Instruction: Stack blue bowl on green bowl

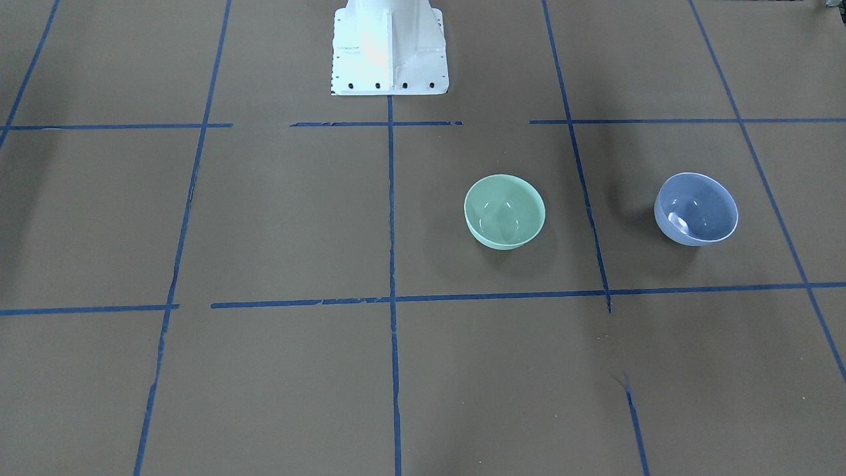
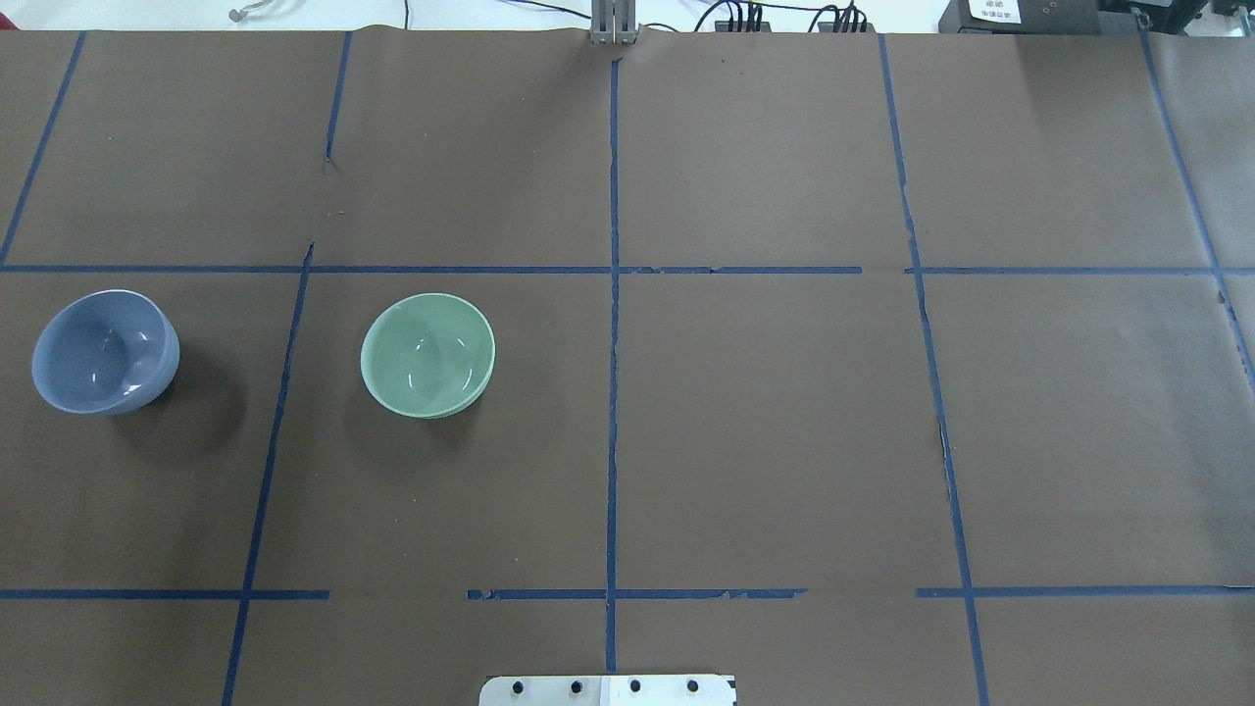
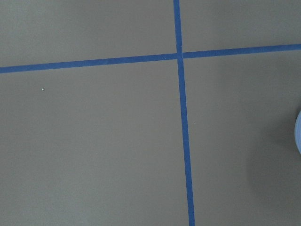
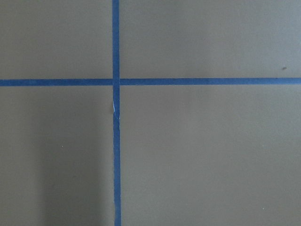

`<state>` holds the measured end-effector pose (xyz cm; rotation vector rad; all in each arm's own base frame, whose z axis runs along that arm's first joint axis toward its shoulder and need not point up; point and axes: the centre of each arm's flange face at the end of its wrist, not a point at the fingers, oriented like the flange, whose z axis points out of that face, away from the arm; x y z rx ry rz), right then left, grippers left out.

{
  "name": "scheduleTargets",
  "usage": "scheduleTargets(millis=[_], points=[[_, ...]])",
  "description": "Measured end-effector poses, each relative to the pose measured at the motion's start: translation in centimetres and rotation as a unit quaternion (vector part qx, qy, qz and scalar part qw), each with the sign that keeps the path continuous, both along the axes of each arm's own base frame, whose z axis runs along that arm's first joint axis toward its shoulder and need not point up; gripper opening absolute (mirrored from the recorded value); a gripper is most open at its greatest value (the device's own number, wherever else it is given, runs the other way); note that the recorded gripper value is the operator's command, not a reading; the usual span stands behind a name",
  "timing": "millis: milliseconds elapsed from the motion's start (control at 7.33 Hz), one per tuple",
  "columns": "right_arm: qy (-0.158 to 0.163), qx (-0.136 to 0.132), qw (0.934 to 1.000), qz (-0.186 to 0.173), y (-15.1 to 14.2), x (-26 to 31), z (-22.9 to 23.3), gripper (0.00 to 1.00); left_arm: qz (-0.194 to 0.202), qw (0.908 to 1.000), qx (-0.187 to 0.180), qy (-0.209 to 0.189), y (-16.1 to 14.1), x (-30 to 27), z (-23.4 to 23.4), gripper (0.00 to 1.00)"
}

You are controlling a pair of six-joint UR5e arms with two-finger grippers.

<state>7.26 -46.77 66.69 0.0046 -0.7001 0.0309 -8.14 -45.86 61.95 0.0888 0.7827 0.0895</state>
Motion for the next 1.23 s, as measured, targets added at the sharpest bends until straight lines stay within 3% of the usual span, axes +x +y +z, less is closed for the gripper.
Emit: scheduleTargets(millis=[136,409,818,1227], points=[[0.000,0.000,1.0000,0.000,0.0,0.0,0.0,1.00,-0.009,0.9999,0.013,-0.001,-1.1,0.1,-2.1,1.00],[0.000,0.000,1.0000,0.000,0.0,0.0,0.0,1.00,-0.056,0.9984,-0.001,0.003,-2.3,3.0,-5.1,1.00],[0.000,0.000,1.0000,0.000,0.0,0.0,0.0,1.00,-0.121,0.9922,-0.011,0.027,-0.2,12.2,-3.3,1.00],[0.000,-0.001,1.0000,0.000,0.0,0.0,0.0,1.00,-0.114,0.9924,-0.028,0.037,0.8,19.0,-2.7,1.00]])
